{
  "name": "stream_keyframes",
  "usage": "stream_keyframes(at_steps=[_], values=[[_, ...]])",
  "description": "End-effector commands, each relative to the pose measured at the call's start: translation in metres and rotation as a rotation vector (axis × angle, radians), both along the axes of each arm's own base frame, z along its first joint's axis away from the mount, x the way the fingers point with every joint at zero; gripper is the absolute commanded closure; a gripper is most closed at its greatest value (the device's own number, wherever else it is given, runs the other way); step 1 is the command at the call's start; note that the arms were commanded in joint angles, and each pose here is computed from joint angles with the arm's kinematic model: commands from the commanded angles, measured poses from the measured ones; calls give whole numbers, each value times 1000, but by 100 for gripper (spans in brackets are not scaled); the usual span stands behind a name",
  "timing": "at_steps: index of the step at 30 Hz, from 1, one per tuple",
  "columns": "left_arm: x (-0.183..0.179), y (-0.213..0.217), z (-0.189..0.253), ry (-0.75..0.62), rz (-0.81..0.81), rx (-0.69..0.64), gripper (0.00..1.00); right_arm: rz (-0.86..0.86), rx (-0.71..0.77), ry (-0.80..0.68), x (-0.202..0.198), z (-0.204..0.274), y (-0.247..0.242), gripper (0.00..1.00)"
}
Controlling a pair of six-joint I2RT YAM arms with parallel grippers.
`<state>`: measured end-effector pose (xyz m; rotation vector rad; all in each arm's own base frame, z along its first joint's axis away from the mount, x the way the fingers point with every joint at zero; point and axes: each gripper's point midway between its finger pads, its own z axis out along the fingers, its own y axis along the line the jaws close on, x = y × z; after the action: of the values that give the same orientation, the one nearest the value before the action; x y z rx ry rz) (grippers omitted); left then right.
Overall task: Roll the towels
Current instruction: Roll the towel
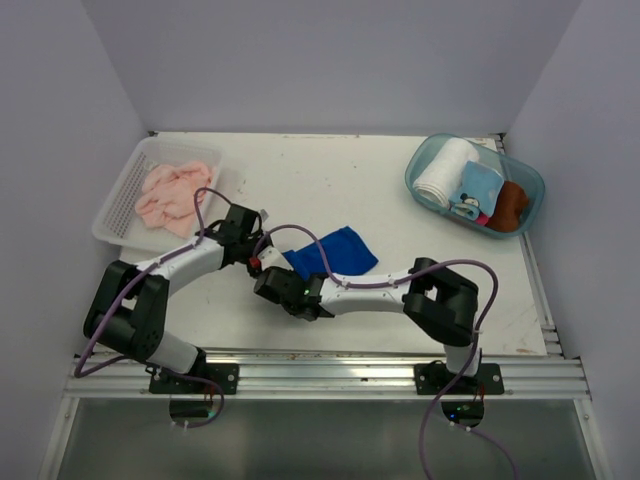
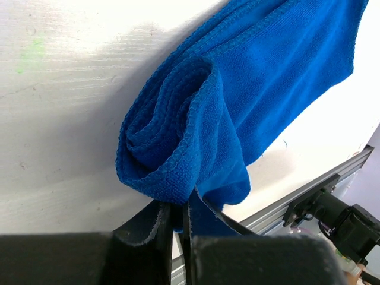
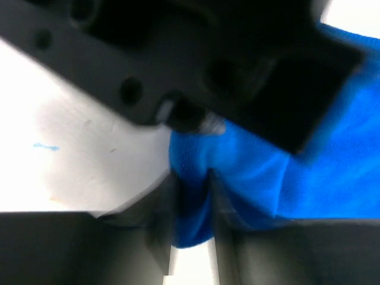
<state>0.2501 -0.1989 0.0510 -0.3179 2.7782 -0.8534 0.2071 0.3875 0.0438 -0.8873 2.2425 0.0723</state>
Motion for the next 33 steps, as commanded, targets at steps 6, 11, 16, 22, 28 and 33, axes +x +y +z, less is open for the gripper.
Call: stream_keyframes(at_steps=[6, 11, 16, 22, 28, 33], values=[[5, 2, 22, -54, 36, -2, 78, -77, 138, -9, 17, 18, 6, 100], [14, 12, 34, -100, 69, 6, 51, -83, 312, 151, 22, 26, 2, 100], [25, 14, 46, -130, 71, -6, 39, -87, 531, 382, 27, 30, -1, 100], [21, 3, 44, -119, 48, -81, 40, -99, 654, 514, 27, 31, 0, 100], [21, -3, 53, -147, 26, -123, 39, -66, 764, 618, 20, 41, 8, 100], [13, 5, 48, -126, 20, -75, 36, -18, 837, 696, 13, 47, 24, 100]])
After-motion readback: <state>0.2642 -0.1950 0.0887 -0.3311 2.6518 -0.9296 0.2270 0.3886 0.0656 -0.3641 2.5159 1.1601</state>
